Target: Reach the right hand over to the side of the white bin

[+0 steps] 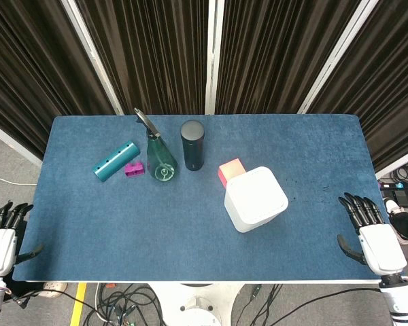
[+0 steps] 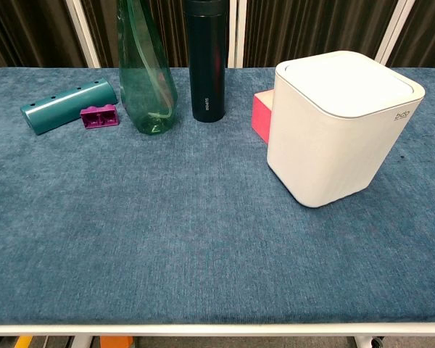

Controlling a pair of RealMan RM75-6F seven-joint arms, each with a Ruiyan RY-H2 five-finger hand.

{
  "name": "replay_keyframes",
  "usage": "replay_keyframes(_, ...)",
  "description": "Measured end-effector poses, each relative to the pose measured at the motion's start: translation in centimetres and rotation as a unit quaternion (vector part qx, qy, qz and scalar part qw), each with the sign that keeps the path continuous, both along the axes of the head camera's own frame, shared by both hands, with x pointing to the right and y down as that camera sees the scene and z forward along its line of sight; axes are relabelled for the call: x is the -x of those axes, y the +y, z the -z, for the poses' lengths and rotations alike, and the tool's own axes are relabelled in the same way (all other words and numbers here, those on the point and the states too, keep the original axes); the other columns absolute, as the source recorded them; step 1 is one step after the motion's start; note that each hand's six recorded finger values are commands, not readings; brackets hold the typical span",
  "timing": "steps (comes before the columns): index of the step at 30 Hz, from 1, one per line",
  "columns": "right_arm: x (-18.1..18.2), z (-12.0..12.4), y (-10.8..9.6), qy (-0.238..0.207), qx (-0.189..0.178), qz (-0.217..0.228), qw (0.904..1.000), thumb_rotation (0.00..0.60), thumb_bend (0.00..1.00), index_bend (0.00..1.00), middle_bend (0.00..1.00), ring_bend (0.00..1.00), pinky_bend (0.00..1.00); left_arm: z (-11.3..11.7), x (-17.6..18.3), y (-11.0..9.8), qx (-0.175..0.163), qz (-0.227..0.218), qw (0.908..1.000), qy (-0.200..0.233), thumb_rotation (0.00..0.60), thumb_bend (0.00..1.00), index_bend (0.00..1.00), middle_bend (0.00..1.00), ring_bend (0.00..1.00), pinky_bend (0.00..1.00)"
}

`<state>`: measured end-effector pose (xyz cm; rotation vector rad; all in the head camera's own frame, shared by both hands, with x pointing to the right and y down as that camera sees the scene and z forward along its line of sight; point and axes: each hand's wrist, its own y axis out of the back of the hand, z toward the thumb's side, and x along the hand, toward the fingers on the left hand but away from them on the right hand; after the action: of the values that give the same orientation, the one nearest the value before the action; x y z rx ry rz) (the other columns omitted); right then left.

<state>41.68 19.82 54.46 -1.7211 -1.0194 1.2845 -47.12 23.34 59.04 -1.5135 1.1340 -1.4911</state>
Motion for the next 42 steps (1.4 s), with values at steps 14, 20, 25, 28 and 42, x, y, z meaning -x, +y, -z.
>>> replay_keyframes(14, 0.0, 0.0, 0.0, -0.017, 0.005, -0.002, 0.9998, 0.6, 0.32, 0.0, 0.03, 0.0, 0.0, -0.2, -0.3, -0.1, 0.006, -0.007, 1.0, 0.001, 0.6, 0.09, 0.16, 0.13, 0.04, 0.11)
replay_keyframes(20, 1.7, -0.2, -2.4, -0.047, 0.023, 0.03, 0.9982, 0.6, 0.32, 0.0, 0.04, 0.0, 0.0, -0.1, -0.5, -0.4, 0.004, -0.012, 0.9999, 0.002, 0.6, 0.09, 0.16, 0.13, 0.04, 0.11)
replay_keyframes(25, 5.8, -0.9, -5.6, -0.063, 0.053, 0.092, 0.9923, 0.6, 0.32, 0.09, 0.11, 0.0, 0.0, -0.1, -0.5, -0.2, 0.007, -0.009, 0.9999, 0.001, 0.6, 0.09, 0.16, 0.13, 0.04, 0.11)
replay_keyframes(28, 9.5, -1.0, -6.9, -0.071, 0.067, 0.143, 0.9848, 0.6, 0.32, 0.2, 0.16, 0.0, 0.0, 0.0, -0.3, 0.0, 0.007, -0.005, 1.0, 0.0, 0.6, 0.09, 0.16, 0.13, 0.04, 0.11)
replay_keyframes(42, 11.1, -3.7, -6.8, -0.051, 0.104, 0.164, 0.9798, 0.6, 0.32, 0.35, 0.28, 0.0, 0.0, -0.2, 0.3, 0.5, 0.012, 0.002, 0.9999, 0.001, 0.6, 0.09, 0.16, 0.13, 0.04, 0.11)
